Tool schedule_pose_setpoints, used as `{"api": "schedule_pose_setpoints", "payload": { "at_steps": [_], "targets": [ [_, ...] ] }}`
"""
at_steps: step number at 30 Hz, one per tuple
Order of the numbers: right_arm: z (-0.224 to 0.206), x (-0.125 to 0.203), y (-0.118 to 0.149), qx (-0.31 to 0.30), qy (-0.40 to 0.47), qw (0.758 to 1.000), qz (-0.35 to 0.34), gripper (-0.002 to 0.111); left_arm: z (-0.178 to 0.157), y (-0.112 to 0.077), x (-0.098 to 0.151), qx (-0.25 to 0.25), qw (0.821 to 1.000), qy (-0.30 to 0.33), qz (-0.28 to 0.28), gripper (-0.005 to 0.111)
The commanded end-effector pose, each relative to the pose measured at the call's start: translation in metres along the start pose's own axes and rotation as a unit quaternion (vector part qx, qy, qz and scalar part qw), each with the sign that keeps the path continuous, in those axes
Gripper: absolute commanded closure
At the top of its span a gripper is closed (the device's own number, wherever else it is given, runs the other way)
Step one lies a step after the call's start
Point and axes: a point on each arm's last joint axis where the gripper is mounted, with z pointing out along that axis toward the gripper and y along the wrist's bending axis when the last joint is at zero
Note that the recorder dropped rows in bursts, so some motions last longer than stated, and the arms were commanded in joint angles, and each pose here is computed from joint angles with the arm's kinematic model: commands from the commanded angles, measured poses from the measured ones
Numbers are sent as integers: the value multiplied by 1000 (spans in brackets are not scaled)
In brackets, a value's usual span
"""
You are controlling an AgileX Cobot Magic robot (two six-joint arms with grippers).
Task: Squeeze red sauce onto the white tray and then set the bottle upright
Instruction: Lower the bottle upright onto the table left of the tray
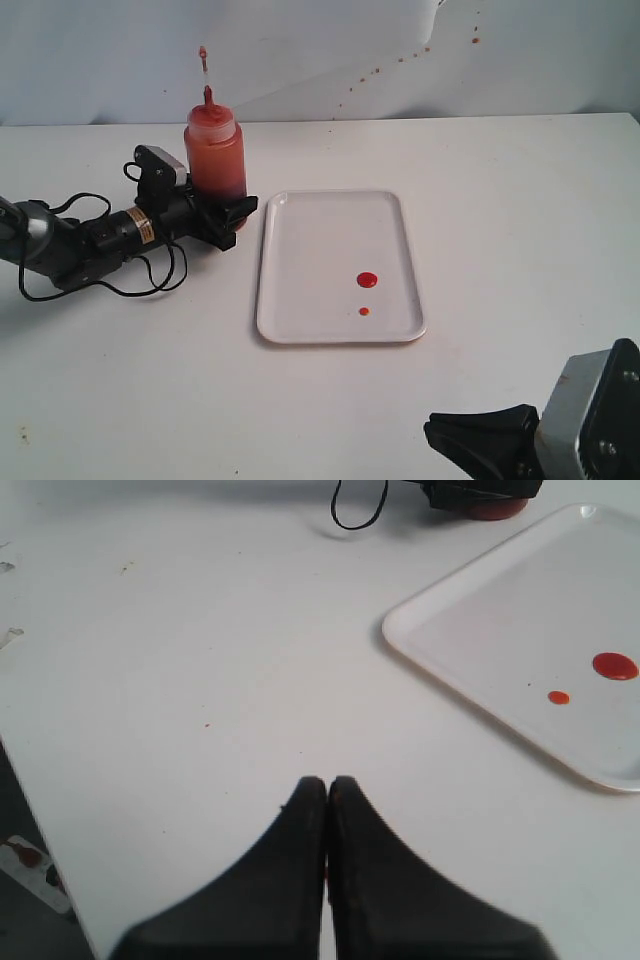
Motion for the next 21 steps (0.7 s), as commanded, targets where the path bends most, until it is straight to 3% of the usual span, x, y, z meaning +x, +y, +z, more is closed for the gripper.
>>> {"api": "schedule_pose_setpoints", "payload": {
  "at_steps": [1,6,11,15,21],
  "targets": [
    [-1,-1,1,-4,-9,1000,-2,108,2,3,-9,-11,1000,-11,-4,107],
    [-1,-1,1,-5,-8,1000,-3,108,2,3,-9,-11,1000,-11,-4,106],
    [-1,-1,1,-4,-7,1000,-5,108,2,3,-10,-14,1000,-17,-9,97],
    [-1,-1,1,-4,-7,1000,-10,108,2,1,-10,-4,1000,-14,-2,73],
    [-1,-1,1,-3,-6,1000,-13,108,2,3,-6,-11,999,6,-31,20]
  ]
}}
